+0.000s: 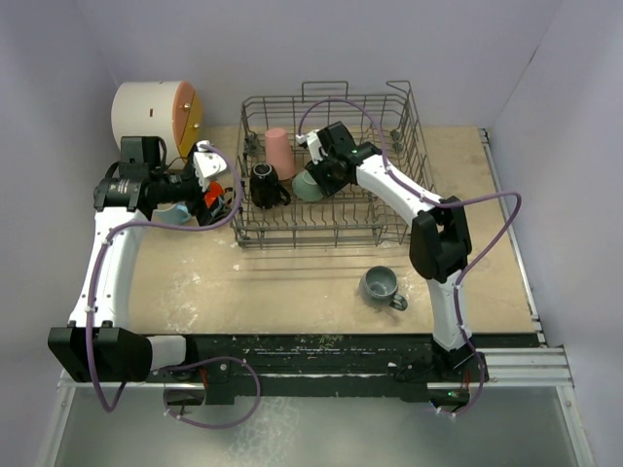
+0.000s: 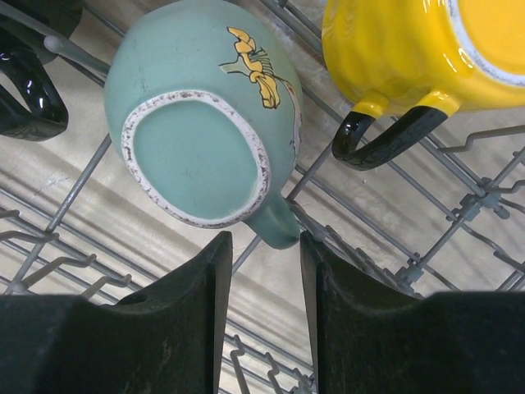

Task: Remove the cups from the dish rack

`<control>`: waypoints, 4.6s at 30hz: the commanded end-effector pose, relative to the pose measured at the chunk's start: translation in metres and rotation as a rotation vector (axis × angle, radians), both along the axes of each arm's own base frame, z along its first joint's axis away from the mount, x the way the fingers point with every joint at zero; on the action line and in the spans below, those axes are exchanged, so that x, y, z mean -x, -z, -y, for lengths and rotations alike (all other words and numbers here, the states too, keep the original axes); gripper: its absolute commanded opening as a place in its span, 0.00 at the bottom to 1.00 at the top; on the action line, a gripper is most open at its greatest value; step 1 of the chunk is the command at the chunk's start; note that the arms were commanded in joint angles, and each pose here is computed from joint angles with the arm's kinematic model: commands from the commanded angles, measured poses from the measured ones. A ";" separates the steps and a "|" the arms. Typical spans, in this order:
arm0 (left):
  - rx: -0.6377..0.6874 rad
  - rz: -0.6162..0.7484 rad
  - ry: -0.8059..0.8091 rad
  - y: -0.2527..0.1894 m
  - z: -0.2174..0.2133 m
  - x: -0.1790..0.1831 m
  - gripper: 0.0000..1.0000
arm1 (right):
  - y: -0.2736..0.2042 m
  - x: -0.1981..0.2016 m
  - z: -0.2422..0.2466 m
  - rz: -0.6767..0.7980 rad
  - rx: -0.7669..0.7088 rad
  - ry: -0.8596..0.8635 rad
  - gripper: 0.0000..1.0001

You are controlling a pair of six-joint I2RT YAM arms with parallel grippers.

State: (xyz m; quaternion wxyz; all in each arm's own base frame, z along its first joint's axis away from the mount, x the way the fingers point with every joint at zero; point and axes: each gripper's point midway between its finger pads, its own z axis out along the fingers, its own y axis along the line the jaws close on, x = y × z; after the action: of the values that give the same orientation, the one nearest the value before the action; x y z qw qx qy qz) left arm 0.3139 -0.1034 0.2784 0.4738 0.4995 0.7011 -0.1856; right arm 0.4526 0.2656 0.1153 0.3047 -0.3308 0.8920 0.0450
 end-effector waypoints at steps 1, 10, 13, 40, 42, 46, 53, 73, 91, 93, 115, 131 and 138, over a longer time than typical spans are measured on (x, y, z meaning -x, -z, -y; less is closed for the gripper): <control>0.029 0.034 0.014 -0.012 0.004 0.006 0.99 | -0.043 -0.012 -0.009 0.107 -0.067 -0.068 0.42; 0.032 0.031 0.016 -0.012 0.004 0.005 0.99 | -0.047 -0.015 -0.013 0.138 -0.069 -0.214 0.43; 0.036 0.025 0.016 -0.012 0.005 0.004 0.99 | -0.040 -0.012 -0.016 0.114 -0.091 -0.237 0.42; 0.054 0.038 0.032 -0.015 0.008 0.002 0.99 | -0.093 -0.001 -0.021 0.277 -0.145 -0.199 0.00; 0.055 0.056 0.038 -0.014 0.008 0.000 0.99 | -0.110 0.001 -0.021 0.320 -0.175 -0.187 0.00; 0.065 0.110 0.066 -0.015 0.012 -0.002 0.99 | -0.143 0.005 -0.016 0.400 -0.221 -0.160 0.00; 0.039 0.346 0.130 -0.033 0.028 -0.013 0.99 | -0.194 0.033 -0.025 0.366 -0.380 -0.095 0.00; -0.130 1.139 0.386 -0.094 0.068 0.042 0.90 | -0.253 0.189 -0.083 -0.149 -1.074 -0.283 0.00; -0.228 1.273 0.463 -0.084 0.067 0.060 0.72 | -0.256 0.229 -0.103 -0.287 -1.163 -0.399 0.00; -0.213 1.286 0.464 -0.088 0.069 0.062 0.69 | -0.250 0.229 -0.104 -0.298 -1.155 -0.392 0.00; -0.167 1.180 0.730 -0.035 0.092 0.097 0.00 | -0.250 0.226 -0.070 -0.247 -1.103 -0.246 0.48; -0.391 0.153 0.777 0.089 0.203 0.104 0.00 | -0.234 0.109 0.087 0.214 -0.632 0.447 0.69; -0.469 0.015 0.789 0.149 0.245 0.089 0.00 | -0.222 0.085 0.095 0.213 -0.627 0.495 0.71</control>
State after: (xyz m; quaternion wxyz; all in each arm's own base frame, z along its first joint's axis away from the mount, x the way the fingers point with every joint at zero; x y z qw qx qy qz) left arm 0.2176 -0.3346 0.1346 0.2521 0.8385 0.4446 -0.1888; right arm 0.3563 0.1797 0.3280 0.4620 -0.0065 0.8585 0.2224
